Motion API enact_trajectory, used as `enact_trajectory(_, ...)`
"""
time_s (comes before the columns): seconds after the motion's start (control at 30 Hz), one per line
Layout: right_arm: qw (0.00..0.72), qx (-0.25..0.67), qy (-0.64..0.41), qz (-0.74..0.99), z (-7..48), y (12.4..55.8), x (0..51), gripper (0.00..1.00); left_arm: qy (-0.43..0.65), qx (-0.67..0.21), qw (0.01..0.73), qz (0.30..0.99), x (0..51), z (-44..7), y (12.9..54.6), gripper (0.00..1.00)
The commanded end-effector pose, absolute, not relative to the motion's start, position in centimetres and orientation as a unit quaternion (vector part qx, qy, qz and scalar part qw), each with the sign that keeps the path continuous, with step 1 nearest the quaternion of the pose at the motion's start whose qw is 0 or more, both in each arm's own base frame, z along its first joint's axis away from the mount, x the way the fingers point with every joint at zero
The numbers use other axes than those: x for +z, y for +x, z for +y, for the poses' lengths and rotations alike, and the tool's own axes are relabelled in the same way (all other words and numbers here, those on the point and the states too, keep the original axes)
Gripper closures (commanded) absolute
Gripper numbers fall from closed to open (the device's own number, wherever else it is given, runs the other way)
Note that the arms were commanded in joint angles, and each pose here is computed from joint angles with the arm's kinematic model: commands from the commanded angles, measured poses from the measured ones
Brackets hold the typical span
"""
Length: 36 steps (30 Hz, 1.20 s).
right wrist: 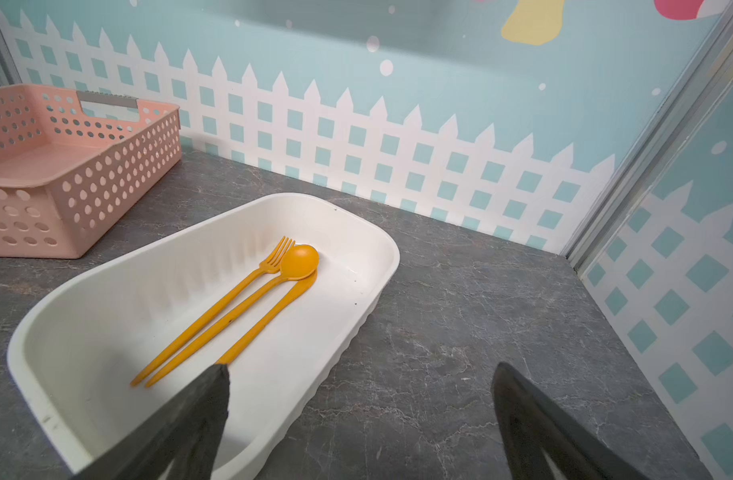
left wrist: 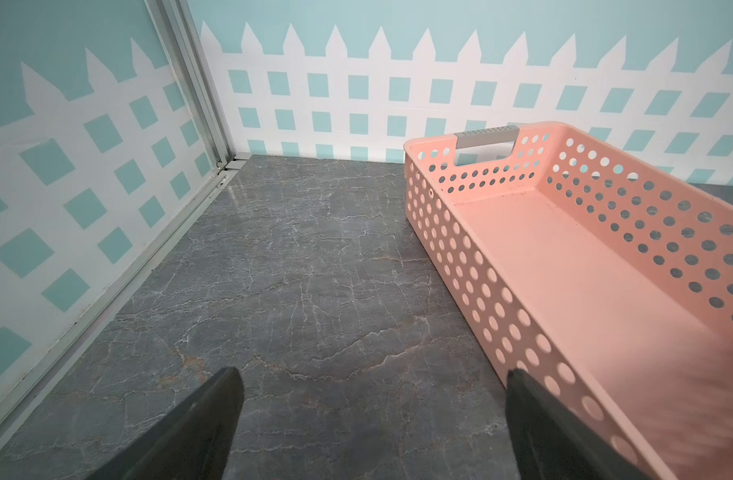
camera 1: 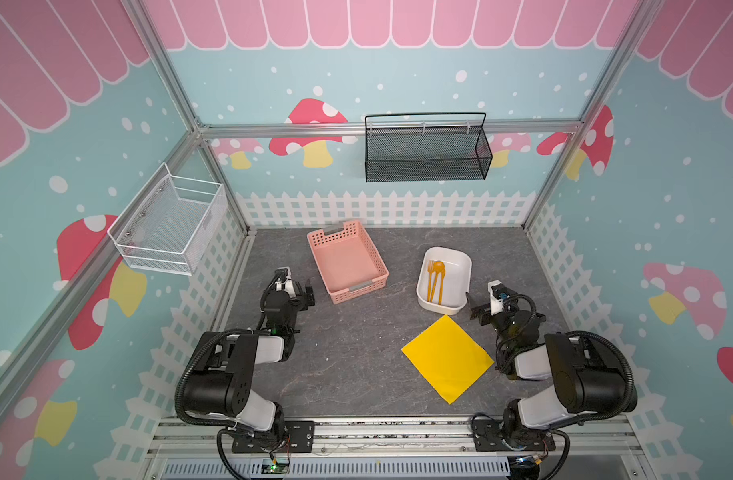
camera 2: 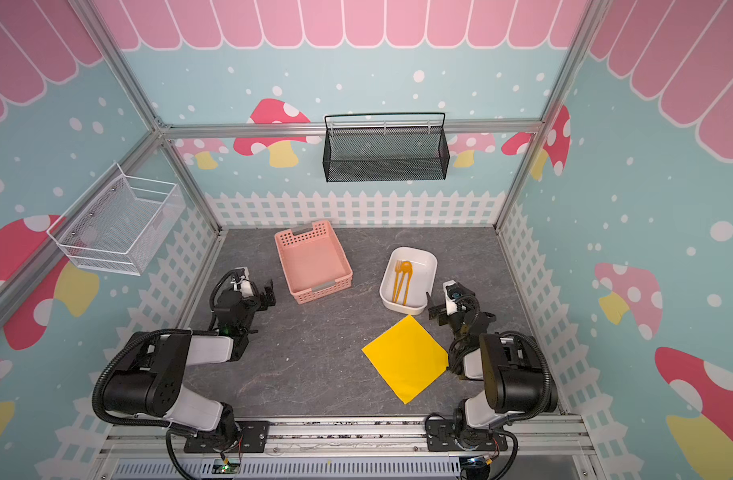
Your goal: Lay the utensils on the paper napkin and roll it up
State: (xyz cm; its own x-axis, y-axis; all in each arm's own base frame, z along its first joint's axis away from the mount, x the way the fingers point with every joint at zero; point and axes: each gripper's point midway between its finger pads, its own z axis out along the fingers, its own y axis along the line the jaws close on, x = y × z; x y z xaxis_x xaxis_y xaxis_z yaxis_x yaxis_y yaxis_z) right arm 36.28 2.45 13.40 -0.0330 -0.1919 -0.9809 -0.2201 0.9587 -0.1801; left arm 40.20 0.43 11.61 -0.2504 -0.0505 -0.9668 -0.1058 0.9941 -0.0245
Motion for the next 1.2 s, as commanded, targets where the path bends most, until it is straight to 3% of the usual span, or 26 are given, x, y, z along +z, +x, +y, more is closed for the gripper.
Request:
enact_trajectory(0.0,0.688,0.004,-0.152,0.71,2.4,36.2,13.8,0.0,-0.056,0.031,0.608,0.791,11.5,0.9,40.4,0.0)
enact_trajectory(1.17,0.688,0.004,-0.151,0.71,2.4,36.1,13.8,0.01,-0.084,0.039,0.608,0.788,11.5,2.1,40.2,0.0)
